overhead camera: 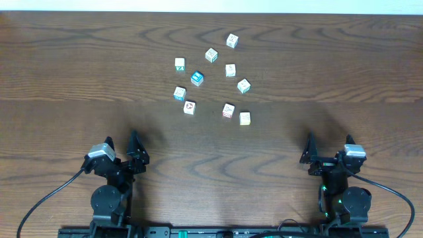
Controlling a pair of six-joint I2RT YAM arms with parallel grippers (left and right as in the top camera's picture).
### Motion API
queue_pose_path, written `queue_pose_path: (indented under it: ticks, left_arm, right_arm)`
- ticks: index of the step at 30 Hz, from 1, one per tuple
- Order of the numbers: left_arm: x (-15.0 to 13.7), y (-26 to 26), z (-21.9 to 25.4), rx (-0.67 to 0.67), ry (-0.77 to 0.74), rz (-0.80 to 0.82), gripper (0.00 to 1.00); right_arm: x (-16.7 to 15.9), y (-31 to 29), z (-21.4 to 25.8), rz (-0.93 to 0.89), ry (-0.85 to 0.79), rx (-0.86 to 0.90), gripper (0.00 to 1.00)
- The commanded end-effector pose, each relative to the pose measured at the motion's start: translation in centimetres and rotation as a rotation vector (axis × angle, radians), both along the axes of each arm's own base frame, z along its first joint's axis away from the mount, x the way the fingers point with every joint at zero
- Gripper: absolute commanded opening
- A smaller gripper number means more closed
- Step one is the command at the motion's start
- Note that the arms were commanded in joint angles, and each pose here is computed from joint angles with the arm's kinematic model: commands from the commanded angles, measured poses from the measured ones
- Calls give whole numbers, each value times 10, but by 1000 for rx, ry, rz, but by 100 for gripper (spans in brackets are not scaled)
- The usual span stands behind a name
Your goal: Lift 5 blocks
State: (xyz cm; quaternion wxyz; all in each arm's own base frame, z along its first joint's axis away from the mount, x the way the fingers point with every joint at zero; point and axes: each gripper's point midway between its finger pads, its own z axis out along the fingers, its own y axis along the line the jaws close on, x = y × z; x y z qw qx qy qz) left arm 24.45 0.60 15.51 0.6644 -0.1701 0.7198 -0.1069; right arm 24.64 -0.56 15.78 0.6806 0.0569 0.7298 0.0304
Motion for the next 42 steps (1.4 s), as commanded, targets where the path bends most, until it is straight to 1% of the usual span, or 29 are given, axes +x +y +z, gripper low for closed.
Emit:
queue_pose_path:
  ticks: [1,38,42]
  left_arm:
    - [-1,1,-17,14,56,5,77]
    - [-1,1,-17,14,56,5,77]
    - [-1,1,-17,14,56,5,77]
  right_arm:
    - [0,-3,-1,-16,1,-10,99]
    - [0,-3,-1,-16,1,-10,99]
    - [-1,-9,0,-50,-3,-13,99]
